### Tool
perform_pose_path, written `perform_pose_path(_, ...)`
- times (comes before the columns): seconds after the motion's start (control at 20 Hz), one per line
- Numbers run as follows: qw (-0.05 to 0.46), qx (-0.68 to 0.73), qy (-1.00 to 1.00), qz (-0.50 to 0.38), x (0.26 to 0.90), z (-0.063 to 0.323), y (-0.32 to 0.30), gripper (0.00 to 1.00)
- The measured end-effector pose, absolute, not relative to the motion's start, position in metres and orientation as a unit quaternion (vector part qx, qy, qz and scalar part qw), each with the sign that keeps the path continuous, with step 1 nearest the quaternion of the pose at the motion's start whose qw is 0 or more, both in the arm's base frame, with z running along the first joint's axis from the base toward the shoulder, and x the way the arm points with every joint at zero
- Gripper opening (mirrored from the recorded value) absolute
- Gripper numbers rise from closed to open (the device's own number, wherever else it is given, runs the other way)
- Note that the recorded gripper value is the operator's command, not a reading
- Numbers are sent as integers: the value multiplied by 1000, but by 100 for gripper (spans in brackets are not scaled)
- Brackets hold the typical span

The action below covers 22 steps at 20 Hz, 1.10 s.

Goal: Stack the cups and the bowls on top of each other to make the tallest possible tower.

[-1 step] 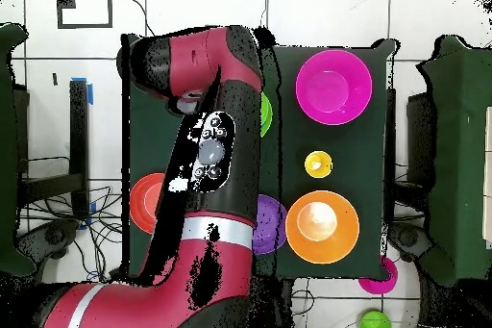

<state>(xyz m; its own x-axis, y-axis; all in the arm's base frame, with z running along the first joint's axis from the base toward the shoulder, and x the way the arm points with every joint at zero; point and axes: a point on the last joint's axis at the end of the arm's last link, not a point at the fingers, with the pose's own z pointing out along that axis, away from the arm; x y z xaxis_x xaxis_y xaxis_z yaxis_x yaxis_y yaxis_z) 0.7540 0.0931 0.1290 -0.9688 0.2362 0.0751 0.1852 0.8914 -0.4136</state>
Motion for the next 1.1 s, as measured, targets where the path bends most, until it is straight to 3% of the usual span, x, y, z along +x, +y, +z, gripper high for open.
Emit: perform_pose_path(1.1,61,-105,-971,206,753,129,98,0)
